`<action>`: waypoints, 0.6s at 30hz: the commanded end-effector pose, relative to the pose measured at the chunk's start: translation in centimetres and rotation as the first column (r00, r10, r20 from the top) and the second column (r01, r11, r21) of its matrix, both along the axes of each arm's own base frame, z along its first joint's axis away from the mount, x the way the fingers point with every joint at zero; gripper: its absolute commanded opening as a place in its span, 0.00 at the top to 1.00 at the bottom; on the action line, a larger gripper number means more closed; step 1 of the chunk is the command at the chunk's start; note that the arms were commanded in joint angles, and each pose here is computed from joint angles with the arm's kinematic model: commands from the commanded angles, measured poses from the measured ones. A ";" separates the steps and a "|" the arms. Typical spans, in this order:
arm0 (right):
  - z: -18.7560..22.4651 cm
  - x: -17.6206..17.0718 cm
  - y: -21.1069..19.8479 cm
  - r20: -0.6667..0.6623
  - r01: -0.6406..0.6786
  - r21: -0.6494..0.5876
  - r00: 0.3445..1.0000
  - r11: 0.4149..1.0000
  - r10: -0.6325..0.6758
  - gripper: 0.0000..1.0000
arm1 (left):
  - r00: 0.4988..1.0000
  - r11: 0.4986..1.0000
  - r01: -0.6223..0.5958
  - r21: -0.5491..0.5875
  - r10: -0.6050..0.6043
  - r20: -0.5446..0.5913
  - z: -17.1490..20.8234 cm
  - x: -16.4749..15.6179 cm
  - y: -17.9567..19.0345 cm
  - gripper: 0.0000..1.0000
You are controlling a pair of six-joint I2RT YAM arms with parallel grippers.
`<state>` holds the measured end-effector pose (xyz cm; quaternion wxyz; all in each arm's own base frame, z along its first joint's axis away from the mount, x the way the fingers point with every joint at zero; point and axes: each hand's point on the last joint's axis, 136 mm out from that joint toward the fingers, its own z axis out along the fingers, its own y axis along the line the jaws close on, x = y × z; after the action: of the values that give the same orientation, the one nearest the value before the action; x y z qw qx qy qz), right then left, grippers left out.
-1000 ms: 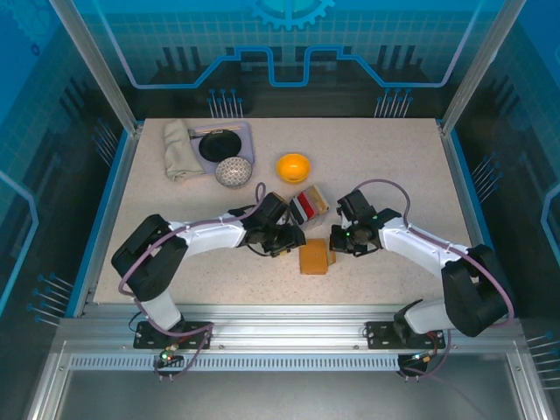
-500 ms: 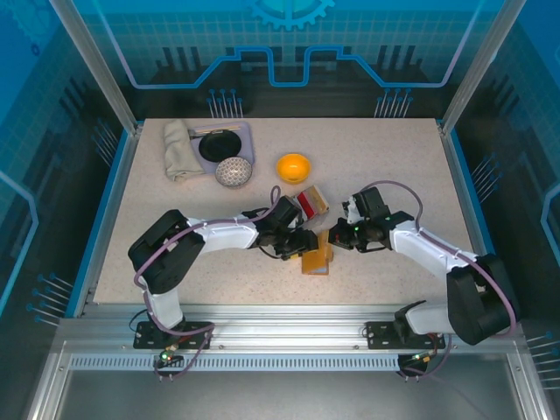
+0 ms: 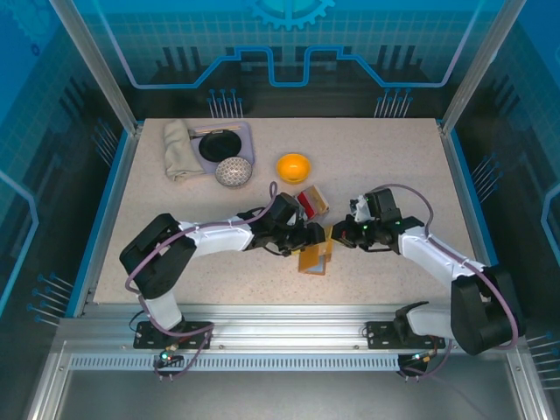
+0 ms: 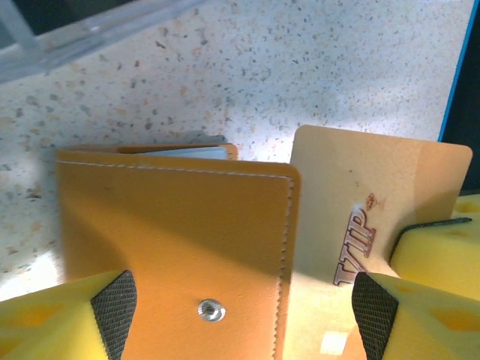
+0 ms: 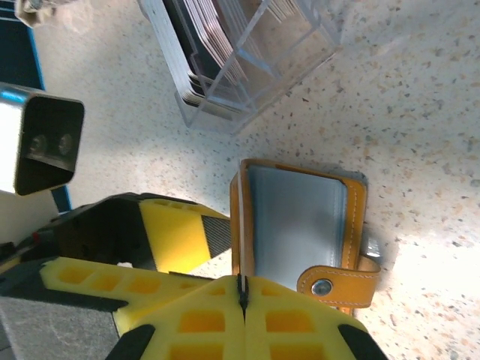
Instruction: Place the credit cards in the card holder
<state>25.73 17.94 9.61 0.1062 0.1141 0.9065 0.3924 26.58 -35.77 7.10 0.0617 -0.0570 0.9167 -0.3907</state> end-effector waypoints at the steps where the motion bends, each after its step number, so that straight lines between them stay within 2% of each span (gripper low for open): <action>1: 1.1 0.0 0.6 0.001 -0.005 0.107 1.000 0.994 0.005 1.00 | 0.999 0.999 0.027 -0.031 -0.028 -0.016 0.0 -0.8 -0.6 0.21; 6: 0.9 0.1 1.1 -0.017 -0.013 0.163 1.000 0.986 0.016 1.00 | 0.999 0.999 0.025 -0.027 -0.026 -0.035 -0.6 -0.9 -0.6 0.30; 9: 0.6 0.3 1.4 -0.028 -0.009 0.195 0.999 0.981 0.015 1.00 | 0.999 1.000 0.022 -0.019 -0.023 -0.040 -0.8 -0.9 -0.5 0.44; 18: 0.6 0.8 1.5 -0.045 0.010 0.234 0.999 0.972 0.000 1.00 | 0.999 1.000 0.012 0.000 -0.012 -0.052 -1.4 -1.0 -0.2 0.70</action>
<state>26.01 18.92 8.89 0.0705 0.1461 0.8726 0.4606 26.61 -36.15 7.23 0.0570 -0.0622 0.9115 -0.4026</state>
